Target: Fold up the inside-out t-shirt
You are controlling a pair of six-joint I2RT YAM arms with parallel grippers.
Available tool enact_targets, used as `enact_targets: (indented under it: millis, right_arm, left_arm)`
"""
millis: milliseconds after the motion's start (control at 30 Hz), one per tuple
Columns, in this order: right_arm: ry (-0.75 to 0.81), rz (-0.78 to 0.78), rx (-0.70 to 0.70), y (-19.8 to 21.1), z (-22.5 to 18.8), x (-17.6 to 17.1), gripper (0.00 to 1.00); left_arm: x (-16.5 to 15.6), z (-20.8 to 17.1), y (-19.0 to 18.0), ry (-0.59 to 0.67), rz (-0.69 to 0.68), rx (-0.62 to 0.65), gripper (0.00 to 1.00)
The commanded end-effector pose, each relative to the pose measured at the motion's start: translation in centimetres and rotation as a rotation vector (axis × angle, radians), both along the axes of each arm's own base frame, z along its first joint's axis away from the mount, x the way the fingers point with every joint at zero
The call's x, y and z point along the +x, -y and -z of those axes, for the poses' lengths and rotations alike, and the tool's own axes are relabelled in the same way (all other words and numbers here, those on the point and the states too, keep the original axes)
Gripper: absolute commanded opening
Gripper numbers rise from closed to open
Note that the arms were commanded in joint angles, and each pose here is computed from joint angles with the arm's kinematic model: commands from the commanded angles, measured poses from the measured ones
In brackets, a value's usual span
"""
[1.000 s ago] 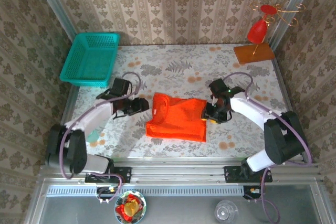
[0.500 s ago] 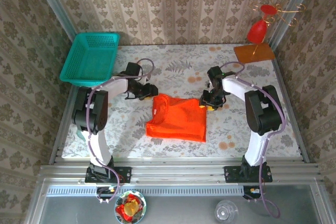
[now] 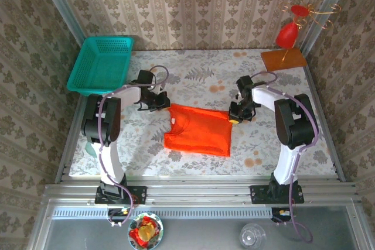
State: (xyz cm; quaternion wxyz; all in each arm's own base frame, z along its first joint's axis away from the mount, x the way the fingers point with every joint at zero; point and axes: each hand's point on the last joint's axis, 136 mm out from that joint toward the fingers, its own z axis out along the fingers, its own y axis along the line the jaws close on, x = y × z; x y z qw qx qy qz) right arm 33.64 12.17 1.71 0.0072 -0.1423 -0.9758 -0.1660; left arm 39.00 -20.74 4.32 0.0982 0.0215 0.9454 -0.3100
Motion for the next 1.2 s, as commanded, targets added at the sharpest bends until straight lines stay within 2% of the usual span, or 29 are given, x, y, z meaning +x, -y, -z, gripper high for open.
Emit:
enact_targets:
  millis: [0,167,367,500,600,667,767,933,1100,1167]
  right_arm:
    - [-0.045,0.033,-0.003,0.6,-0.1,-2.4,0.0]
    - [-0.061,0.086,0.043,-1.0,0.1,-6.2,0.01]
    - [-0.051,0.103,0.082,-6.1,0.6,-12.3,0.02]
    - [-0.029,0.063,0.107,-9.0,-0.7,-14.8,0.27]
    - [0.016,0.037,0.06,-8.0,-2.1,-14.7,0.33]
    - [0.069,0.006,0.017,-7.0,-3.7,-14.0,0.35]
    - [0.103,-0.074,0.038,-7.4,-5.1,-12.6,0.37]
    - [0.106,-0.24,0.038,-9.9,-5.3,-9.4,0.38]
    - [0.113,-0.381,0.116,-13.7,-5.2,-6.5,0.34]
    - [0.09,-0.416,0.137,-14.6,-4.5,-6.1,0.32]
  left_arm:
    - [2.0,-1.2,0.8,0.047,0.028,-0.01,0.02]
    - [3.8,-0.8,3.4,0.057,0.09,-0.022,0.04]
    - [5.8,-1.4,5.9,0.091,0.154,-0.046,0.11]
    - [6.4,-3.4,5.6,0.128,0.158,-0.033,0.26]
    - [5.9,-6.1,4.4,0.176,0.145,-0.012,0.34]
    - [5.1,-7.8,3.3,0.203,0.127,-0.002,0.36]
    - [2.8,-9.5,1.8,0.214,0.102,0.017,0.37]
    - [-3.2,-9.0,0.4,0.165,0.065,0.067,0.37]
    - [-8.9,-6.8,-0.5,0.108,0.026,0.088,0.18]
    - [-10.5,-5.8,-0.8,0.081,0.007,0.083,0.14]
